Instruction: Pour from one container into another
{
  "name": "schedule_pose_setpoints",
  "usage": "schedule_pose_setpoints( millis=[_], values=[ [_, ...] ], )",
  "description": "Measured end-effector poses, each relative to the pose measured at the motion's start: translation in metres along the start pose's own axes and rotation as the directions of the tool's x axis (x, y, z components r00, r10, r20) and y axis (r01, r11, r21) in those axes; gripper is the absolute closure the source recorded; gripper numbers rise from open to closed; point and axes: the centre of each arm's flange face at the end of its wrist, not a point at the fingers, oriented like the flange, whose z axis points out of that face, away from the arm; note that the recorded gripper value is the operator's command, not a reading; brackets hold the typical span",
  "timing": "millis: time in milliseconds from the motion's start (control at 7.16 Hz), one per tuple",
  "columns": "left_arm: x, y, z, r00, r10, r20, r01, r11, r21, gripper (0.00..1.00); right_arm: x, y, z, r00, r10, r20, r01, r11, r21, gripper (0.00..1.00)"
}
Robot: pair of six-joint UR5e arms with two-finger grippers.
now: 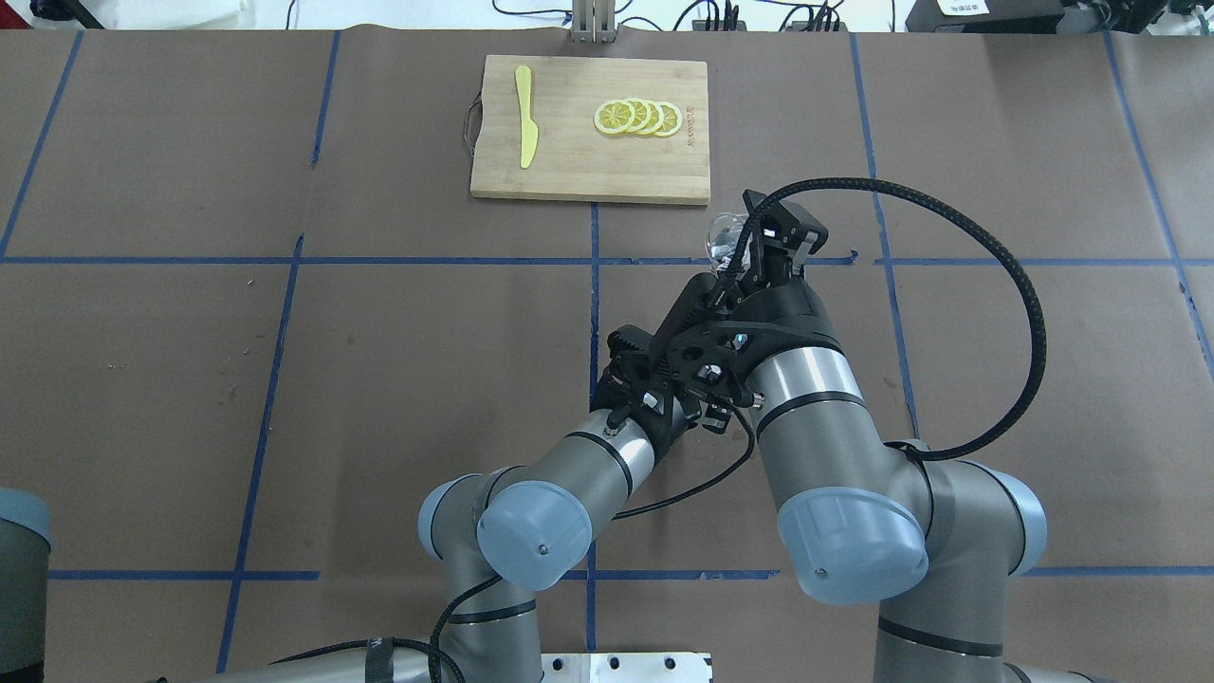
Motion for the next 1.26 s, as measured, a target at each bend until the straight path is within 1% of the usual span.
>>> schedule_pose_setpoints(
  millis=[559, 1257],
  values=[
    [0.0012, -0.0013, 0.0000, 1.000, -0.001, -0.001, 0.001, 1.000, 0.002, 1.00, -0.0122, 0.0010, -0.0017, 0.999, -0.042, -0.029, 0.041, 0.999, -0.010, 1.00],
    [0.0015, -0.0016, 0.0000, 1.000, -0.002, -0.002, 0.002, 1.000, 0.002, 1.00, -0.0084, -0.0012, -0.0030, 0.993, -0.108, -0.046, 0.108, 0.994, -0.011, 1.00]
  ],
)
